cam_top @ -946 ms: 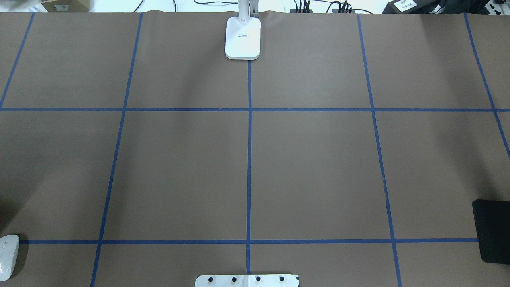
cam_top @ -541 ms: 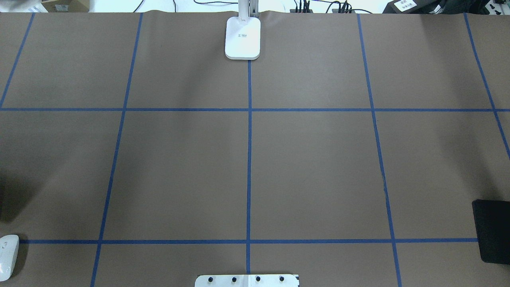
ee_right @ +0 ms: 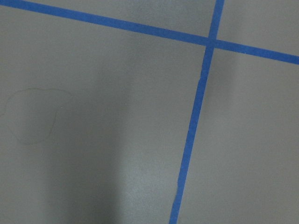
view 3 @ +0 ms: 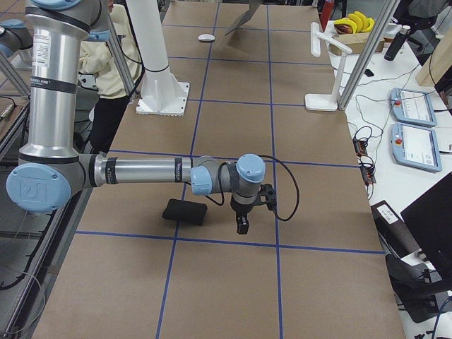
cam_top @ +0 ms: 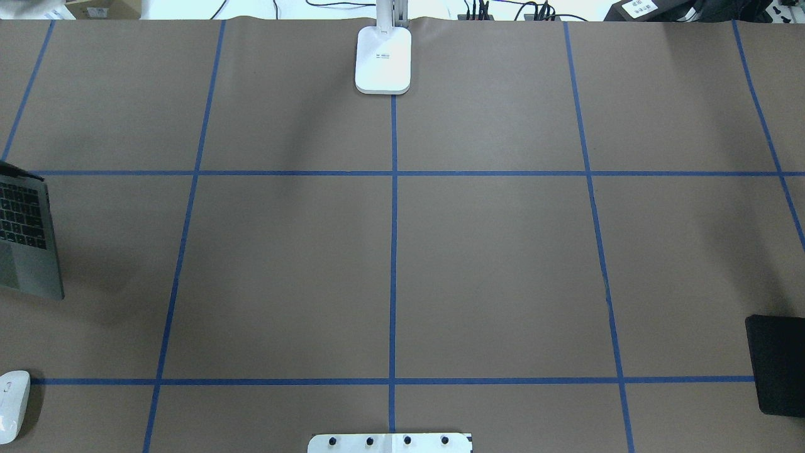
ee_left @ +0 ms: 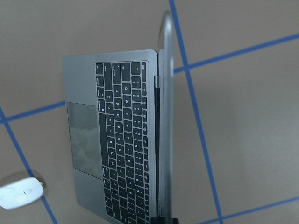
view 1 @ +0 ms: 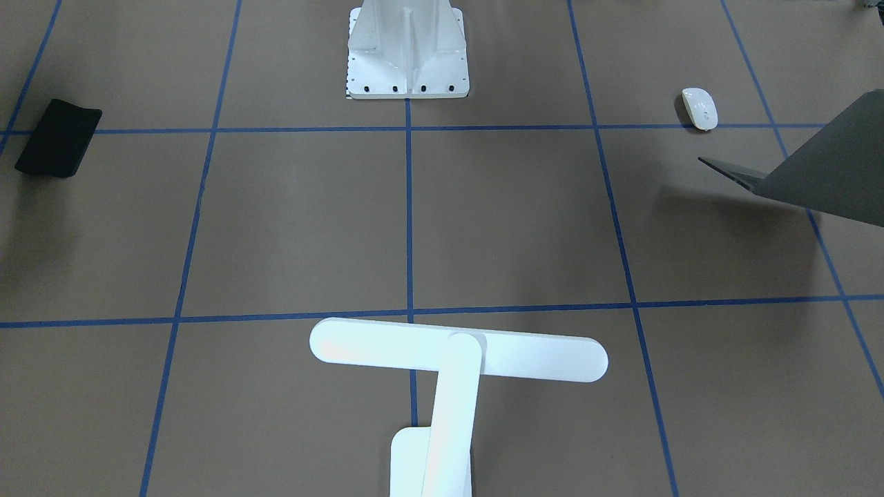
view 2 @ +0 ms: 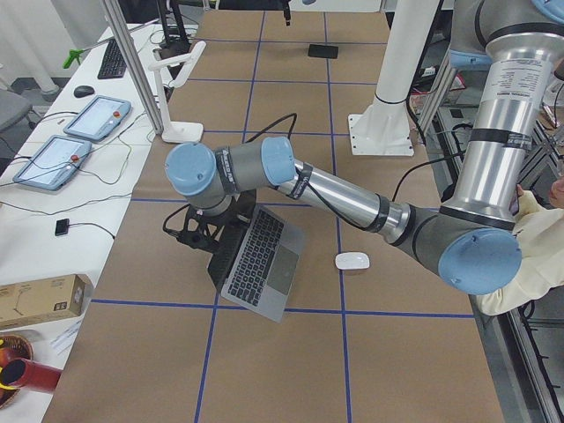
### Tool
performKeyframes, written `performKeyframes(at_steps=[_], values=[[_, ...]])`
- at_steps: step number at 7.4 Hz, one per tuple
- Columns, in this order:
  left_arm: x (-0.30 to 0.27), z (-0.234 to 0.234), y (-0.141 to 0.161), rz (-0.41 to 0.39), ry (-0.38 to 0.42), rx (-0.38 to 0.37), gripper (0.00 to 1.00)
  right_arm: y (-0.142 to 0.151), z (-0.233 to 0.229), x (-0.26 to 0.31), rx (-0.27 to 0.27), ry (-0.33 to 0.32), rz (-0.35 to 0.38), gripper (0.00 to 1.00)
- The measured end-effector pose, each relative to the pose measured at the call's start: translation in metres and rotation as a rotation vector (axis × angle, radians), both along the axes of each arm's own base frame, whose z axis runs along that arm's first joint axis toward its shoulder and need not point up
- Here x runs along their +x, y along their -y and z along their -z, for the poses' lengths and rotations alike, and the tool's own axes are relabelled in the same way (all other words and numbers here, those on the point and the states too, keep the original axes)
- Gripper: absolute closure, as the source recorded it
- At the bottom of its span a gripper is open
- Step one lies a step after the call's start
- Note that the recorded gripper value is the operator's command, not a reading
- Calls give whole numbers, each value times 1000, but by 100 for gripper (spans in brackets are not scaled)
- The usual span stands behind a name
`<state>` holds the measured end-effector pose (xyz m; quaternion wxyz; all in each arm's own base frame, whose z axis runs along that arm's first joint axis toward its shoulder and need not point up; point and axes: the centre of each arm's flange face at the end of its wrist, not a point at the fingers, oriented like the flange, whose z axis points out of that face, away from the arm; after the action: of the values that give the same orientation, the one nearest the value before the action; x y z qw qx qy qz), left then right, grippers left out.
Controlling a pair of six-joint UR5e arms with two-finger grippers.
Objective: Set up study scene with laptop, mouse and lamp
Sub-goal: 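Carry the open silver laptop with the left gripper toward the white lamp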
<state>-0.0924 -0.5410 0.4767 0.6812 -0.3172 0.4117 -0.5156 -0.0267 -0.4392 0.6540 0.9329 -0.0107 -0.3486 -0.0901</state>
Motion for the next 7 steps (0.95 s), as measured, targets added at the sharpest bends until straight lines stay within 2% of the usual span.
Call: performKeyframes(at_steps=[4,7], values=[[92,102,58,-2,-23,-44,100,-13,-10,2,-28,4,1,0],[190,160,82,3,-55,-92,100,-17,-12,1,-48,22,-1,0]])
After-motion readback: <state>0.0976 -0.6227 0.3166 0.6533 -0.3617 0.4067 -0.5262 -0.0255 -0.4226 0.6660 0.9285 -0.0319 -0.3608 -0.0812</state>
